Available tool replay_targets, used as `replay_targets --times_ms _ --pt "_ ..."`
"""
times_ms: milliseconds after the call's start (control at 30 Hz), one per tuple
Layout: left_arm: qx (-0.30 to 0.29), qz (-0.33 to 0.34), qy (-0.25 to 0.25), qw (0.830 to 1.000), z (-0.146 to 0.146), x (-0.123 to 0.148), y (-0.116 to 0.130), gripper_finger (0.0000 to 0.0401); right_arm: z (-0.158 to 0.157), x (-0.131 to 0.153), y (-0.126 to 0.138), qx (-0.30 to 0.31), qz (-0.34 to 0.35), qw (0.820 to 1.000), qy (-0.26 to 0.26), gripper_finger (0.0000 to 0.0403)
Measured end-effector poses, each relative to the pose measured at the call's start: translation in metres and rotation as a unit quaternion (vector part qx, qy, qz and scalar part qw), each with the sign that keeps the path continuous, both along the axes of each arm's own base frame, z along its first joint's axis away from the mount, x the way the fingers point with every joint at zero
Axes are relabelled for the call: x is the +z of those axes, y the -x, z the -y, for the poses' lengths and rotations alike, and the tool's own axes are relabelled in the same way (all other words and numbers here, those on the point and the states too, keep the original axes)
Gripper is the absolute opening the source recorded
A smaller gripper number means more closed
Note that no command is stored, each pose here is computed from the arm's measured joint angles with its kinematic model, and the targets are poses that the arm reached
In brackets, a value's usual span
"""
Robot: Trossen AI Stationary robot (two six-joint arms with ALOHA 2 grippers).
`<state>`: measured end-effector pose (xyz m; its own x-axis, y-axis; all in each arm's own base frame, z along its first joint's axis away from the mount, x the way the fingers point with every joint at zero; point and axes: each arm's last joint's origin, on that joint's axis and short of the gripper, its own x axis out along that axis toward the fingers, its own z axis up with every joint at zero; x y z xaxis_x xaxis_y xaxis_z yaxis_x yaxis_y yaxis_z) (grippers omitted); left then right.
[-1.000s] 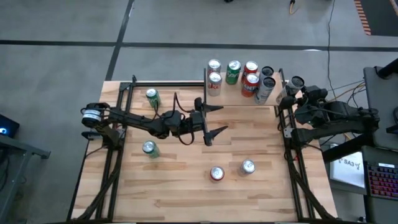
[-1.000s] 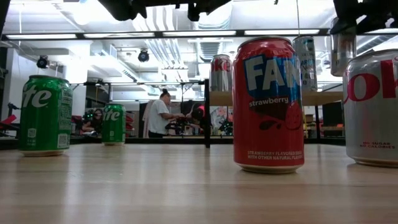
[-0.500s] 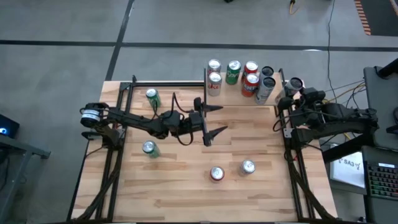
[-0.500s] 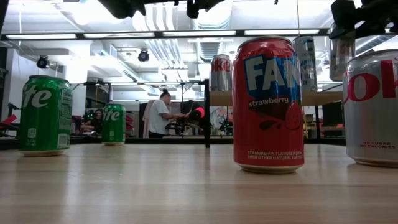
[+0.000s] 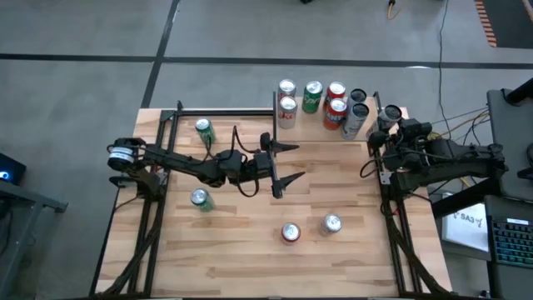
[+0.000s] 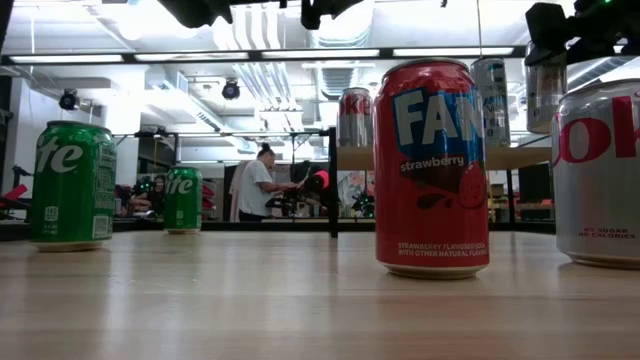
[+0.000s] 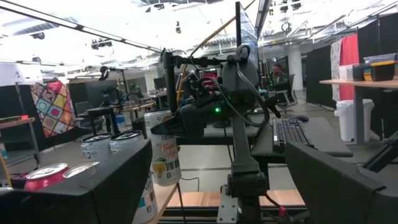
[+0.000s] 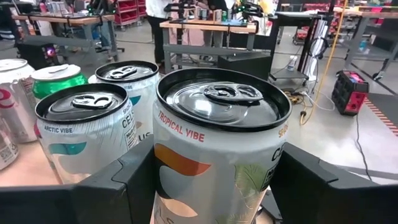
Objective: Place canned beverage on shelf
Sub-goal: Put the white soda can on the shelf aligned to the right of the other silver soda cans
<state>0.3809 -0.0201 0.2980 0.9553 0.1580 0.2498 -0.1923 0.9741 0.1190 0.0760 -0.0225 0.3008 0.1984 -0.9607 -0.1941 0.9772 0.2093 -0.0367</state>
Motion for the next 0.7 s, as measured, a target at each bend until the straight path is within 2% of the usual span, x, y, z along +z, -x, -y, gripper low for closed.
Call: replay_targets --times_ms 367,700 --pt "0.001 -0.007 -0.005 1.000 0.0000 -0.0012 -0.0003 0.0352 0.0000 -0.0024 -0.0015 -0.012 0.020 1.000 0.006 0.0240" --pt "0.001 -0.014 -0.009 1.000 0.0010 -0.0009 0.0004 0.0352 -0.0002 -0.0069 -0.0063 -0.017 0.006 1.000 0.014 0.0242"
